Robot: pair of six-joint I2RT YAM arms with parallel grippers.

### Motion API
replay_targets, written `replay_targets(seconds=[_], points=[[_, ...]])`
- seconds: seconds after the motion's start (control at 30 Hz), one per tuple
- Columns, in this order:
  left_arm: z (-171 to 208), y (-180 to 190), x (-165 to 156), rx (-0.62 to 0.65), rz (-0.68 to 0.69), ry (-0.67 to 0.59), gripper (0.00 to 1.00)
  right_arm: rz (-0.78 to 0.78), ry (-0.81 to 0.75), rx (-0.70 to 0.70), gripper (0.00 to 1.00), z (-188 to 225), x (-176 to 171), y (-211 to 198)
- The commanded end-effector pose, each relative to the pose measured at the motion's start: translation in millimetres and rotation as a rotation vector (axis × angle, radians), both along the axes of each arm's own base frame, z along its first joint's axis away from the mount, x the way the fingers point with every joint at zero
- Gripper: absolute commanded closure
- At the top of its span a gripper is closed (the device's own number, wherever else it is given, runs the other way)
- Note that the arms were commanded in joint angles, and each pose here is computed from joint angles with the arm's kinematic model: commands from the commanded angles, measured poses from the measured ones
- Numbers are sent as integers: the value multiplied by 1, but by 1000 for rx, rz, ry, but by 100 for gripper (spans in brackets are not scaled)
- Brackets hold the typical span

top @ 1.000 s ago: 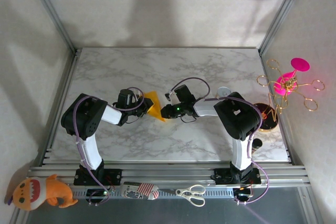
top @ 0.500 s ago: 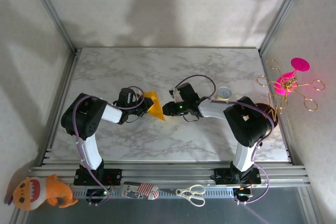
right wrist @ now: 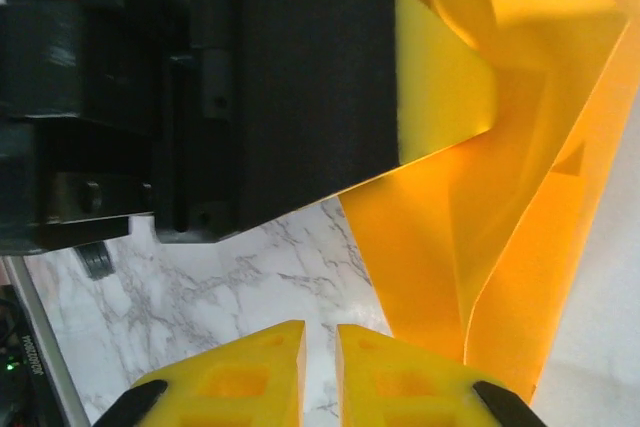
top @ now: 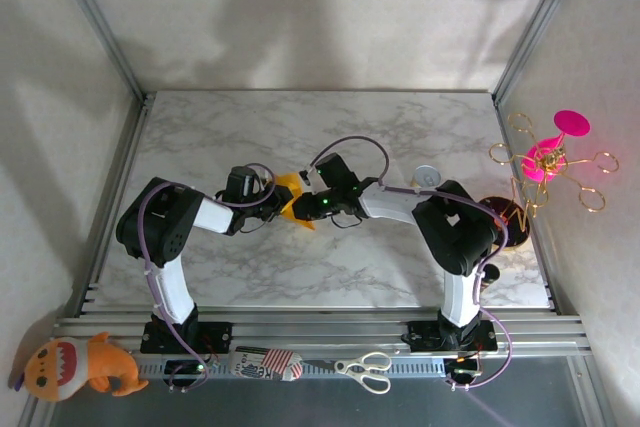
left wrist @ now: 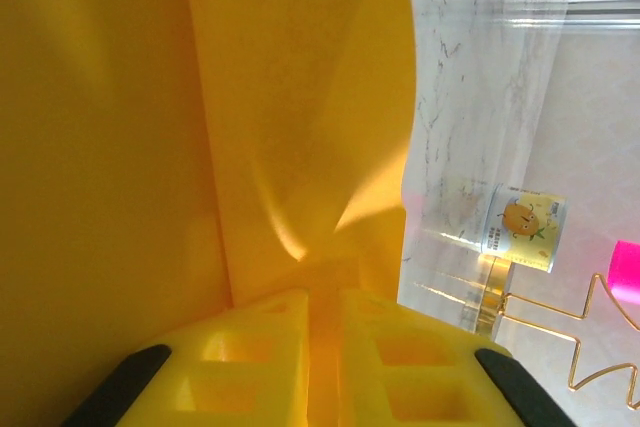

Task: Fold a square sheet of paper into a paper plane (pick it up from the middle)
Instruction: Fourth fold the wing at the center of the table.

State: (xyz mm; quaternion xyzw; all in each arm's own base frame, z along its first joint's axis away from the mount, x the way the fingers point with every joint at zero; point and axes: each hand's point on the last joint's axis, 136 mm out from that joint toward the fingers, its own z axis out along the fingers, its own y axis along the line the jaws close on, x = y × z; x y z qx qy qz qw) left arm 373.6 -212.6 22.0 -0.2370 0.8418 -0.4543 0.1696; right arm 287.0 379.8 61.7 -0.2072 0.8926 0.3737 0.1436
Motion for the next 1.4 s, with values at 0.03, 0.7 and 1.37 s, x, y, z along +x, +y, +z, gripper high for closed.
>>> replay_targets(seconds=[0.03,0.7,1.37], points=[[-63,26,-33,170,44,203,85,-5,19,-45,83,-13,3,-4],[-67,26,-36,160,52,219,85,-51,86,-100,83,-38,1,-19],[-67,26,-36,160,55,220,85,-52,121,-126,83,-52,-2,-22]])
